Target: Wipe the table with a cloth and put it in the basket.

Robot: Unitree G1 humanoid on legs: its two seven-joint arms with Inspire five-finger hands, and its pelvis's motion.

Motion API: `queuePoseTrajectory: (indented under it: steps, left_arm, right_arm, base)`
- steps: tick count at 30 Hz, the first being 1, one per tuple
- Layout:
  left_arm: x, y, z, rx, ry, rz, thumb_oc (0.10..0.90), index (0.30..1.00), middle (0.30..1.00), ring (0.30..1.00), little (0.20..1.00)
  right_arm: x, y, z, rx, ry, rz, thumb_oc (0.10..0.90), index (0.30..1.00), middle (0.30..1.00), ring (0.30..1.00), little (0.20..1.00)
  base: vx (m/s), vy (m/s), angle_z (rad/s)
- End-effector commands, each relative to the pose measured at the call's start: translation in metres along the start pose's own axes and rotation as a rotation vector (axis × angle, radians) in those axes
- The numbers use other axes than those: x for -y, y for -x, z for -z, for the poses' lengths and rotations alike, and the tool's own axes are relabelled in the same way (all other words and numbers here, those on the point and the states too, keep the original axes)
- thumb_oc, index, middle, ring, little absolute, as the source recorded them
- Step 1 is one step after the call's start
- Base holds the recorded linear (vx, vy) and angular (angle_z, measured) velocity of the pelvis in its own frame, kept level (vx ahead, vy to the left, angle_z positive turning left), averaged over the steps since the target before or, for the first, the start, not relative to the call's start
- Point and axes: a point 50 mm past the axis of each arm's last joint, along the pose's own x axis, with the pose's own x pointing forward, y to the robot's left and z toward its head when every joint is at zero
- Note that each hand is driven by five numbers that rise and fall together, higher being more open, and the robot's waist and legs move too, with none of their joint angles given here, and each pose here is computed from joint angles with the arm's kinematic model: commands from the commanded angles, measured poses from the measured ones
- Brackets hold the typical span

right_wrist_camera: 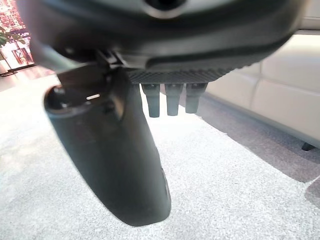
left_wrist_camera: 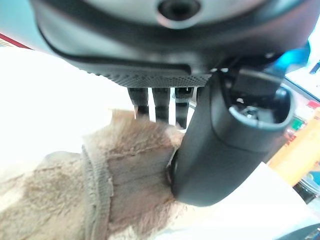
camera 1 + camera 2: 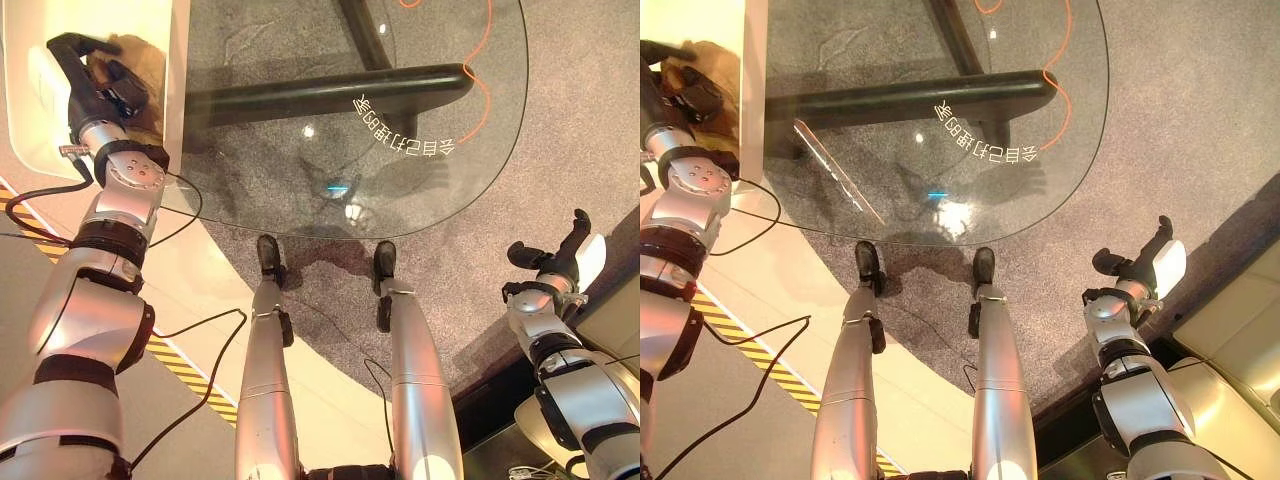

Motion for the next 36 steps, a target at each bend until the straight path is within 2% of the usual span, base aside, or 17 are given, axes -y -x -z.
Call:
queuePoseTrajectory:
  steps: [1,16,26,36]
  left_arm:
    - [-0.048,-0.031,-0.039,0.092,0.069,-0.197,0.8,0.9,0.9,0.9,0.9]
    - [-0.053,-0.032,-0.041,0.099,0.096,-0.241,0.8,0.9,0.9,0.9,0.9]
    - [-0.064,-0.026,-0.063,0.255,0.319,-0.371,0.8,0.9,0.9,0.9,0.9]
    - [-0.083,-0.022,-0.055,0.313,0.409,-0.452,0.8,0.9,0.9,0.9,0.9]
  right_arm:
    - [0.03,-0.014,0.008,0.015,0.034,0.098,0.8,0.9,0.9,0.9,0.9]
    - [0.029,-0.014,0.007,0.014,0.026,0.097,0.8,0.9,0.9,0.9,0.9]
    - [0.025,-0.005,0.022,-0.027,0.013,0.083,0.8,0.9,0.9,0.9,0.9]
    - [0.025,0.007,0.044,-0.086,0.02,0.078,0.8,0.9,0.9,0.9,0.9]
  base:
    - [0.0,0.0,0.0]
    - [0.0,0.0,0.0]
    - [-0.02,-0.046,0.01]
    - [-0.03,-0.044,0.0]
